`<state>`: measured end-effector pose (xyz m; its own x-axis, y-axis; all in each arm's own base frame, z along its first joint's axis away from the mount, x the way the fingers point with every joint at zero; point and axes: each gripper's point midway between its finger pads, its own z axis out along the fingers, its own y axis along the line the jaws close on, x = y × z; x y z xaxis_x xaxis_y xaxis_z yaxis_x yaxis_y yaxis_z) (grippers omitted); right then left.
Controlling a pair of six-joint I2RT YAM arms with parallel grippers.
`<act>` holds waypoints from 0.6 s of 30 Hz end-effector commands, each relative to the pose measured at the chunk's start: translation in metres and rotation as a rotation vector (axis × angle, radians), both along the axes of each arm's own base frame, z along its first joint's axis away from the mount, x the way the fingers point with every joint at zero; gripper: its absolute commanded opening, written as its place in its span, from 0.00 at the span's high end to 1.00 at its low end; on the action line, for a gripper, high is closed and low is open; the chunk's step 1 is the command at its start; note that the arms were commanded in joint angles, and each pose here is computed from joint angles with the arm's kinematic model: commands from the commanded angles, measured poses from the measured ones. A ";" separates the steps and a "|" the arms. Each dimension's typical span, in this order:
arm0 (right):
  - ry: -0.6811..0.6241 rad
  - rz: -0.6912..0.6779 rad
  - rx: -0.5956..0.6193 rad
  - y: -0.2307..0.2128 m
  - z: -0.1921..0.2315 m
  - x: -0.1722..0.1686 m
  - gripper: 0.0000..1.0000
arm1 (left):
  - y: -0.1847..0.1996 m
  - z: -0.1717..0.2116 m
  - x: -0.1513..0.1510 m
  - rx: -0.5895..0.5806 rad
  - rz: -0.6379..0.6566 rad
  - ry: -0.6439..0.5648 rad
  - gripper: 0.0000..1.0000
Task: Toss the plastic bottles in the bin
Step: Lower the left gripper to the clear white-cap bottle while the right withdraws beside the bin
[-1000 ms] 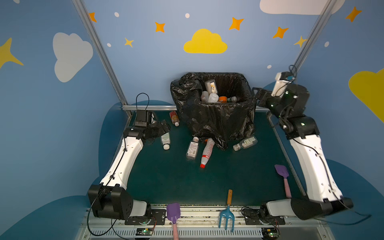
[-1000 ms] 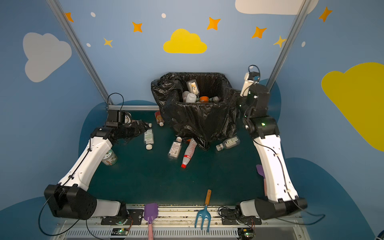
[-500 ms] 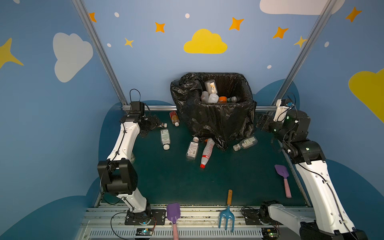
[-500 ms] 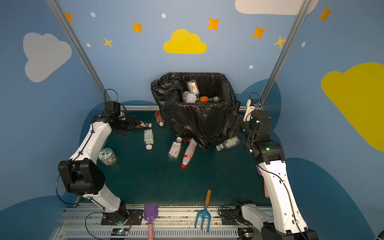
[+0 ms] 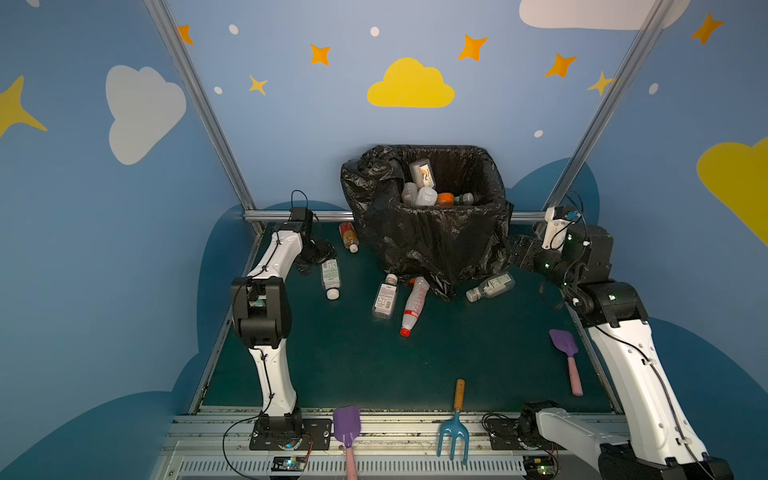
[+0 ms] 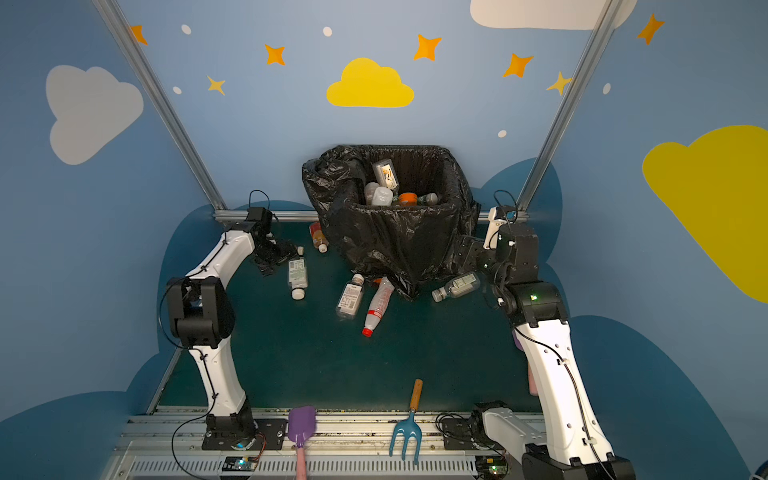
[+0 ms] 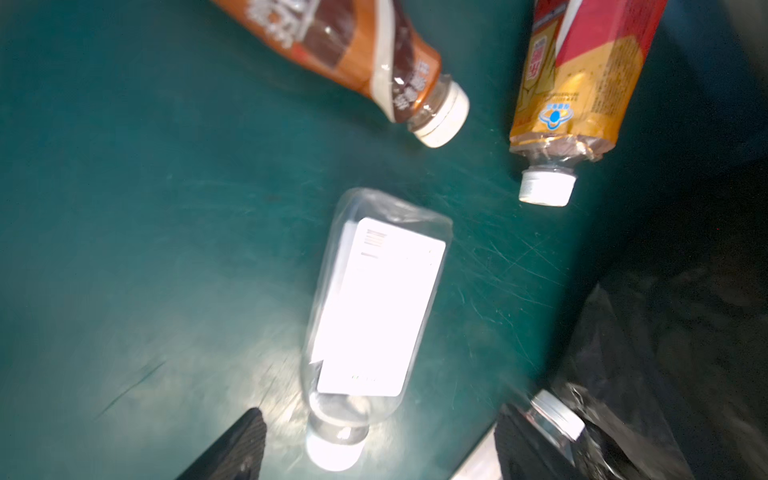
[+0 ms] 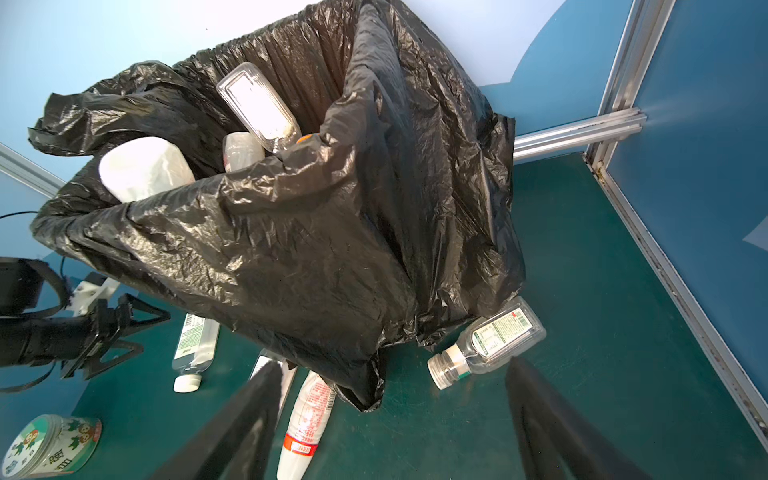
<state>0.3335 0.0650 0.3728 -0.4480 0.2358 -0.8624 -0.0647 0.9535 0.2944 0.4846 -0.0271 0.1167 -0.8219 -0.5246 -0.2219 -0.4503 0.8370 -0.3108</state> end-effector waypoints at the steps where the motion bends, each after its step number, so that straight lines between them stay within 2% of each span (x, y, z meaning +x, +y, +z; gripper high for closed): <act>1: 0.017 0.000 0.015 0.000 0.000 0.001 0.17 | -0.003 -0.007 0.000 0.055 -0.040 0.044 0.14; 13: 0.036 -0.015 0.023 -0.005 -0.006 0.003 0.16 | 0.002 -0.035 -0.001 0.143 -0.080 0.129 0.15; 18: 0.033 -0.028 0.028 -0.008 -0.006 0.004 0.16 | -0.003 -0.039 0.001 0.136 -0.104 0.125 0.15</act>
<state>0.3384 0.0587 0.3614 -0.4813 0.2603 -0.8370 -0.0301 0.9494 0.3125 0.4855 -0.0315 0.0777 -0.8835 -0.4336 -0.1775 -0.4091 0.8986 -0.1587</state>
